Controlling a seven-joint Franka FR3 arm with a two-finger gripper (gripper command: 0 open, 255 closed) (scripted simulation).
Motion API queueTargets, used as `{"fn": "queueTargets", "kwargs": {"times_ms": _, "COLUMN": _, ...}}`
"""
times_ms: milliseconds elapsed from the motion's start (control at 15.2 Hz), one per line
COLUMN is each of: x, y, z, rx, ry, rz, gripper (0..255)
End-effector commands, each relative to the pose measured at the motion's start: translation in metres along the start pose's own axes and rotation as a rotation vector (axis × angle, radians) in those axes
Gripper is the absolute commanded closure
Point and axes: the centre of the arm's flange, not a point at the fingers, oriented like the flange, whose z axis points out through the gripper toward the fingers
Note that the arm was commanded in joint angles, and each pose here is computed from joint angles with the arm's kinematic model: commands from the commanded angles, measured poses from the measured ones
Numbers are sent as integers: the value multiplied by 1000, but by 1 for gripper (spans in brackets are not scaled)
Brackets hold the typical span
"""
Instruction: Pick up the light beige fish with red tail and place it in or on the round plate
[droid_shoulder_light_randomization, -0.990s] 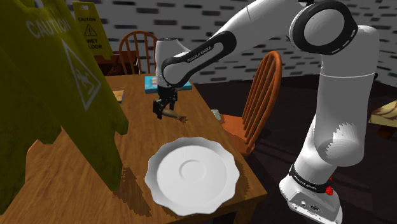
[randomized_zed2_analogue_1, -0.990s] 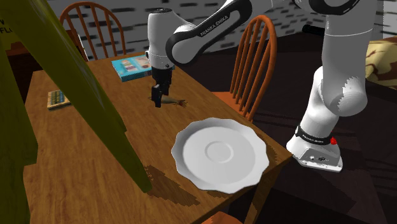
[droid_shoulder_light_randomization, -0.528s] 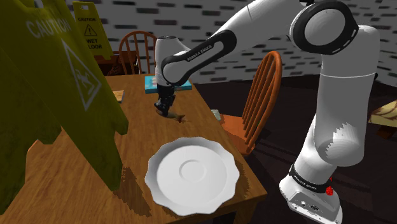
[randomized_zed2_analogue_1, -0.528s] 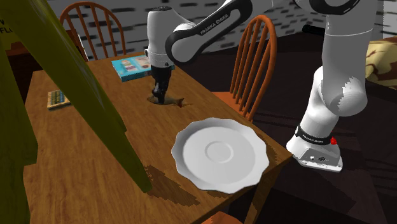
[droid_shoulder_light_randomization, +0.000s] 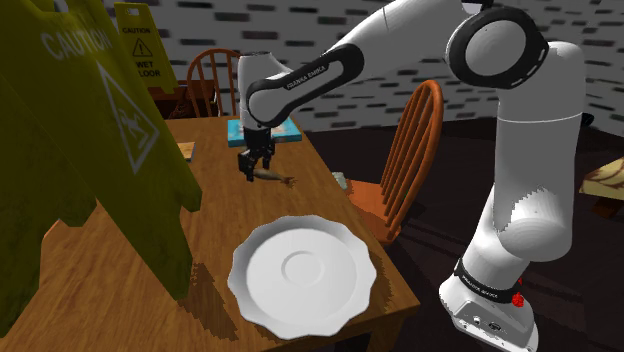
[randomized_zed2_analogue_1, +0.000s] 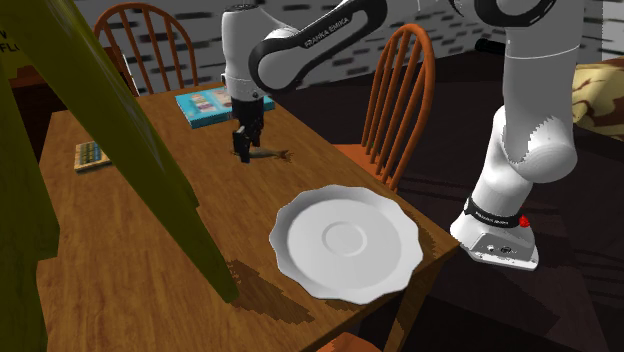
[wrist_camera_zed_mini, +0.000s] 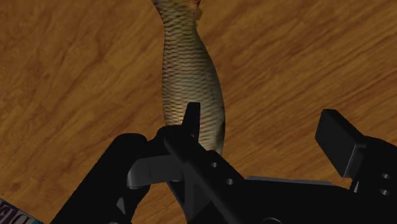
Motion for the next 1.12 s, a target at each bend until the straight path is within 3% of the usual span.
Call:
{"fn": "queueTargets", "kwargs": {"times_ms": 0, "x": 22, "y": 11, "z": -6, "rx": -10, "ry": -68, "rz": -15, "gripper": 0}}
{"fn": "queueTargets", "kwargs": {"times_ms": 528, "x": 19, "y": 12, "z": 34, "rx": -10, "ry": -68, "rz": -15, "gripper": 0}}
{"fn": "queueTargets", "kwargs": {"times_ms": 990, "x": 19, "y": 12, "z": 34, "rx": -10, "ry": -68, "rz": -15, "gripper": 0}}
{"fn": "queueTargets", "kwargs": {"times_ms": 1056, "x": 19, "y": 12, "z": 34, "rx": -10, "ry": -68, "rz": -15, "gripper": 255}}
